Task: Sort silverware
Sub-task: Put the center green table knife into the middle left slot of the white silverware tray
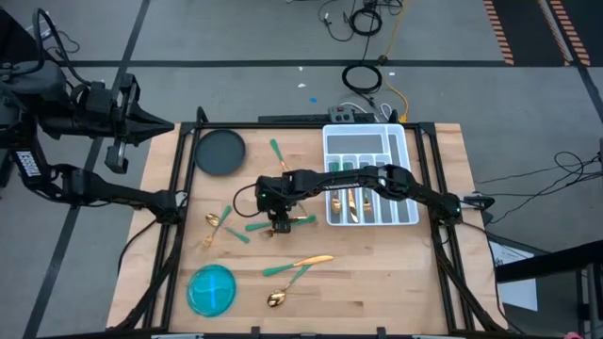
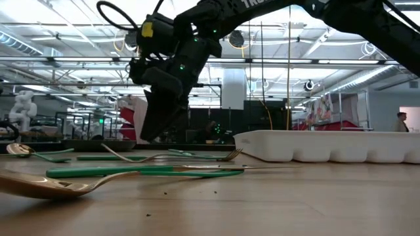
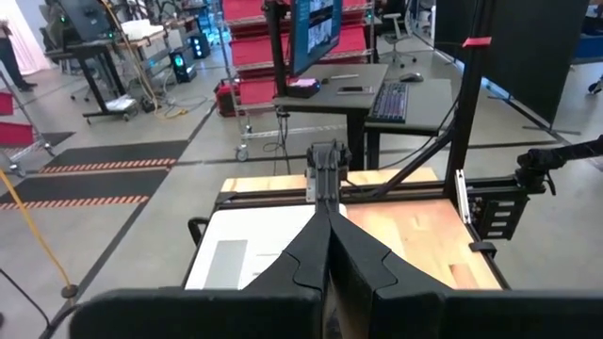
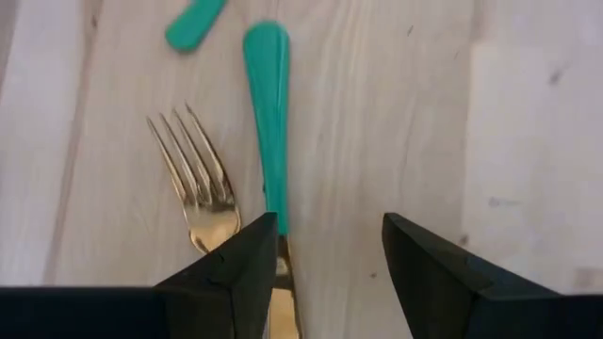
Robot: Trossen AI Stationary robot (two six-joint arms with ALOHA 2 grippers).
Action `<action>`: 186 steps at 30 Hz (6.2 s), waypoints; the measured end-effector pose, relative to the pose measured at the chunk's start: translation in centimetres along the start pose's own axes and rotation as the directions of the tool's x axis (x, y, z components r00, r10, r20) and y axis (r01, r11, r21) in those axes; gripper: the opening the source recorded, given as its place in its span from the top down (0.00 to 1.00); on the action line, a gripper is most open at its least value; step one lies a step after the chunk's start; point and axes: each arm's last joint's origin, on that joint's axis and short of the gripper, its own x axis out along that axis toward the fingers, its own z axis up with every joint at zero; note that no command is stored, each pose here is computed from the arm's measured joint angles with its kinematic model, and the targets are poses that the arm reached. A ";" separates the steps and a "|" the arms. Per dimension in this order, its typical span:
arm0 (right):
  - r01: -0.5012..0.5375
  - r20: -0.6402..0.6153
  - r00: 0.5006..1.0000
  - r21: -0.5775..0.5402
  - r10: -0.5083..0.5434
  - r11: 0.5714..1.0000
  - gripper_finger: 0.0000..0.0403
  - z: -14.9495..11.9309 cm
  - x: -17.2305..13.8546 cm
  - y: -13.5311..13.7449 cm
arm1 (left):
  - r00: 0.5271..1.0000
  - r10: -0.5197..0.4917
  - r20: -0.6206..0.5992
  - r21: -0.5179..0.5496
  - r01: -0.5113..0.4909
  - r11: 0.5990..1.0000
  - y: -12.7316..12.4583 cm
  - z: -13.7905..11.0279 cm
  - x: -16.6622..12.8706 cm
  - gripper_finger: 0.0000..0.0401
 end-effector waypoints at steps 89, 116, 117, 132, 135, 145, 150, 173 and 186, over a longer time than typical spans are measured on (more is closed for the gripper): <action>0.183 -0.183 0.964 -0.068 -0.193 0.981 1.00 -1.6 0.3 2.3 | 0.471 -0.099 -0.877 -0.138 -0.050 0.989 1.4 -25.2 17.7 0.78; 0.172 -0.130 0.975 -0.055 -0.178 0.984 1.00 -1.1 0.2 1.1 | 0.718 -0.172 -0.674 -0.231 0.016 0.973 -1.3 -34.3 21.9 0.50; 0.168 -0.123 0.977 -0.052 -0.174 0.984 1.00 -1.0 0.2 1.1 | 0.722 -0.175 -0.669 -0.228 0.024 0.973 -1.4 -34.3 21.9 0.50; 0.178 -0.148 0.972 -0.044 -0.183 0.983 1.00 -1.4 0.2 0.6 | 0.669 -0.129 -0.732 -0.137 0.041 0.990 -3.2 -37.0 24.9 0.50; 0.180 -0.144 0.972 -0.054 -0.186 0.982 1.00 -1.3 0.1 0.5 | 0.665 -0.104 -0.740 -0.118 0.023 0.993 -3.1 -37.1 25.0 0.50; 0.171 -0.119 0.976 -0.096 -0.182 0.981 1.00 -1.1 0.2 0.8 | 0.683 -0.168 -0.710 -0.196 0.038 0.980 -3.2 -37.7 24.8 0.50; 0.174 -0.111 0.977 -0.095 -0.184 0.980 1.00 -1.0 0.2 0.7 | 0.743 -0.155 -0.652 -0.219 0.011 0.976 -3.2 -38.5 24.8 0.50; 0.169 -0.013 0.985 -0.012 -0.170 0.985 0.98 -0.1 0.1 0.3 | 0.748 -0.070 -0.660 -0.173 -0.061 0.983 -3.5 -41.4 23.9 0.95; 0.155 -0.119 0.981 -0.004 -0.154 0.988 0.53 -0.8 -1.7 0.1 | 0.739 -0.060 -0.671 -0.172 -0.076 0.982 -3.5 -41.5 23.8 0.95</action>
